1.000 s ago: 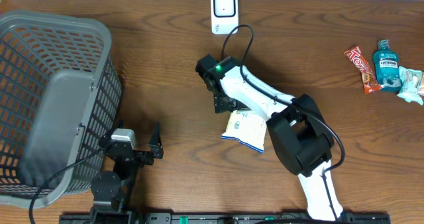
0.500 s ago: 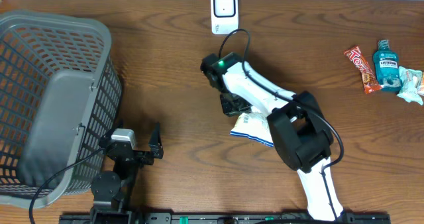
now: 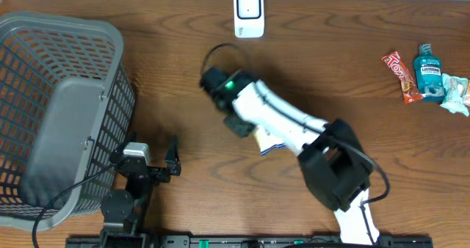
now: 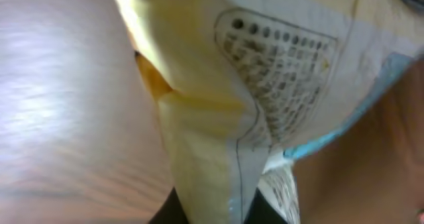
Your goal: Scan the item barcode
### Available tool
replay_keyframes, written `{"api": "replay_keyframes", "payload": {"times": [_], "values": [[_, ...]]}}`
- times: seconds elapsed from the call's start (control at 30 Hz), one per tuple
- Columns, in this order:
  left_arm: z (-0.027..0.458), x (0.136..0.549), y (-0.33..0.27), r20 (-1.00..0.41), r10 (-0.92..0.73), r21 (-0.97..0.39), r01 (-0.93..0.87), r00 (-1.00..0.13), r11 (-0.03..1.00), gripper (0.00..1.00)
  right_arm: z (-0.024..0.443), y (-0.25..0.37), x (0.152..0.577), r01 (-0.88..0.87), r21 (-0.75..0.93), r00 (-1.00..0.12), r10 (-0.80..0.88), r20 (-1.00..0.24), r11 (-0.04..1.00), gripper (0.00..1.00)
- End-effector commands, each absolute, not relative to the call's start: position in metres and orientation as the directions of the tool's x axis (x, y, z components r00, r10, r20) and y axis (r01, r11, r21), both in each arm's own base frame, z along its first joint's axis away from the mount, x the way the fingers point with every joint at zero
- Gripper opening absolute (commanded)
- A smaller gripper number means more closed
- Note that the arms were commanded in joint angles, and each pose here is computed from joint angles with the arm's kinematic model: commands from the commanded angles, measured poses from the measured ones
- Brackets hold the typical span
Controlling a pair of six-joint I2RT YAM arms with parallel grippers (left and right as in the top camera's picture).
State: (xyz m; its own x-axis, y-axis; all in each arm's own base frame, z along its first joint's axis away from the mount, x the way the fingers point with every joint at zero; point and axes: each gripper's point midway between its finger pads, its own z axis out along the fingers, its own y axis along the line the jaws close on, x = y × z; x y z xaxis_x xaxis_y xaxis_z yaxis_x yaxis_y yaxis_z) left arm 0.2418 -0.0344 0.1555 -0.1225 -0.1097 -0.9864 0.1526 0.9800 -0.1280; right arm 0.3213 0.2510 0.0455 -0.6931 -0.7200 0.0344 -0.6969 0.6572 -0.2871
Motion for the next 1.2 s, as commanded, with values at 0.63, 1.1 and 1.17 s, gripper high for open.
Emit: {"api": "replay_keyframes", "payload": {"times": [0.63, 1.1, 1.17], "values": [[0.14, 0.242, -0.033, -0.981, -0.113, -0.136, 0.144, -0.159, 0.98, 0.98, 0.043, 0.297, 0.322, -0.572, -0.405, -0.726, -0.67, -0.155, 0.714, 0.99], [0.14, 0.242, -0.033, -0.981, -0.113, -0.136, 0.144, -0.159, 0.98, 0.98, -0.019, 0.275, 0.302, -0.519, -0.443, -0.814, -0.581, -0.004, 0.731, 0.99], [0.14, 0.242, -0.033, -0.981, -0.113, -0.136, 0.144, -0.159, 0.98, 0.98, -0.026, 0.273, 0.301, -0.521, -0.448, -0.816, -0.579, 0.009, 0.727, 0.99]]}}
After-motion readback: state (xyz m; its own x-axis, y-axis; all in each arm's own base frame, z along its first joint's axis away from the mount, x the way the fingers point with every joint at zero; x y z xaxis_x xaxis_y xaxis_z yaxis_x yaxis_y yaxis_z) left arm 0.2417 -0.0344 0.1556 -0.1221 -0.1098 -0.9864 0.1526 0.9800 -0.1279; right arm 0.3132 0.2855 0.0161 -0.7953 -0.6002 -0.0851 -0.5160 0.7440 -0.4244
